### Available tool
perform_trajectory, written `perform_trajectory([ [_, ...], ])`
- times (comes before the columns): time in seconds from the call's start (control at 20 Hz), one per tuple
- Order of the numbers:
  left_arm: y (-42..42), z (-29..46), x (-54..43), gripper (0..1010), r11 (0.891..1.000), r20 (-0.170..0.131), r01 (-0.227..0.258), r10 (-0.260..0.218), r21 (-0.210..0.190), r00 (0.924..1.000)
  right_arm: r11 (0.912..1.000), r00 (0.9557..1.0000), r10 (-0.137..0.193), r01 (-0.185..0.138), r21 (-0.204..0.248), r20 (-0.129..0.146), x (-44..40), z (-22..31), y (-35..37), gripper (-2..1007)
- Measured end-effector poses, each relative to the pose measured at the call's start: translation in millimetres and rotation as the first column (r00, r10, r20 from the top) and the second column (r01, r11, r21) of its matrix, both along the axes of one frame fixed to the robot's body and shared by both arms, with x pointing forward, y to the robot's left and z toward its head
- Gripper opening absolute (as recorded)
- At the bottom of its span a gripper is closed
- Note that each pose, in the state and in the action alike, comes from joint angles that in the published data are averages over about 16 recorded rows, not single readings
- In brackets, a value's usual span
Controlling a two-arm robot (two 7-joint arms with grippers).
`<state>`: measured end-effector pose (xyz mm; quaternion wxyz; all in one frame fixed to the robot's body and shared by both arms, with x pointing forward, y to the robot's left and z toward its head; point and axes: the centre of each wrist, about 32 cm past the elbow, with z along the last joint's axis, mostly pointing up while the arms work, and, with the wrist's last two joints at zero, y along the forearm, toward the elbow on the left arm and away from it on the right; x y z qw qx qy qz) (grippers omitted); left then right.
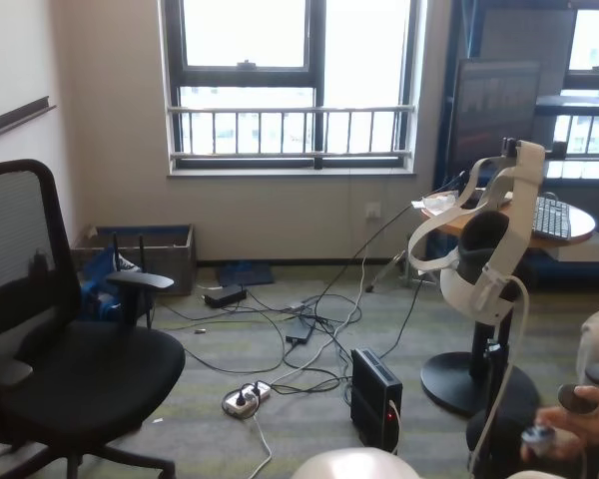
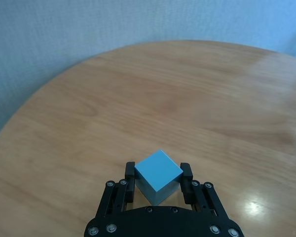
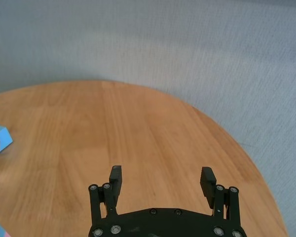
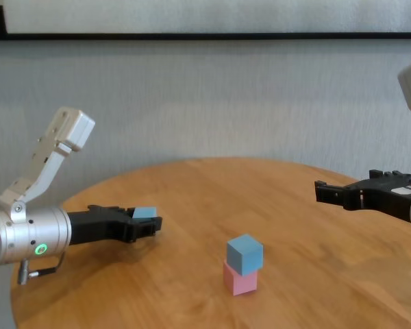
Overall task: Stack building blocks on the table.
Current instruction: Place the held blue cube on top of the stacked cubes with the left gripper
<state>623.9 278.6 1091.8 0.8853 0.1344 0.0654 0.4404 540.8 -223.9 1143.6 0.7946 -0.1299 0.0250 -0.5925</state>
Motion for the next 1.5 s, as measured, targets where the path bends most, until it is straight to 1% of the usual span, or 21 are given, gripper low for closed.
perform_trajectory([
  [0.2,2.2,-3.7,-5.2,560,1.0,0.011,-0.015,0.015,-0.009,0.9998,1.0,1.0,0.0,0.0,0.0,0.0,0.0,0.0,0.0,1005],
  [0.55,6.4,-11.4,-14.1,560,0.998,0.028,-0.049,0.05,-0.036,0.9983,1.0,1.0,0.0,0.0,0.0,0.0,0.0,0.0,0.0,1005],
  [0.65,7.3,-11.9,-15.5,560,0.998,0.034,-0.056,0.057,-0.042,0.9978,1.0,1.0,0.0,0.0,0.0,0.0,0.0,0.0,0.0,1005],
  [0.8,8.6,-8.3,-16.0,560,0.997,0.043,-0.06,0.062,-0.041,0.9972,1.0,1.0,0.0,0.0,0.0,0.0,0.0,0.0,0.0,1005],
  [0.95,9.6,-0.6,-15.4,560,0.998,0.049,-0.057,0.058,-0.031,0.9971,1.0,1.0,0.0,0.0,0.0,0.0,0.0,0.0,0.0,1005],
  [1.05,9.6,7.2,-15.3,560,0.999,0.054,-0.049,0.05,-0.018,0.9973,1.0,1.0,0.0,0.0,0.0,0.0,0.0,0.0,0.0,1005],
  [1.2,7.6,22.3,-17.5,560,1.0,0.06,-0.025,0.025,0.008,0.9979,1.0,1.0,0.0,0.0,0.0,0.0,0.0,0.0,0.0,1005],
  [1.35,3.4,37.8,-21.4,560,0.999,0.063,0.008,-0.01,0.035,0.998,1.0,1.0,0.0,0.0,0.0,0.0,0.0,0.0,0.0,1005],
  [1.45,-0.7,46.6,-24.2,560,0.998,0.062,0.033,-0.036,0.05,0.9974,1.0,1.0,0.0,0.0,0.0,0.0,0.0,0.0,0.0,1005],
  [1.5,-2.8,49.8,-25.3,560,0.998,0.061,0.045,-0.048,0.054,0.997,1.0,1.0,0.0,0.0,0.0,0.0,0.0,0.0,0.0,1005],
])
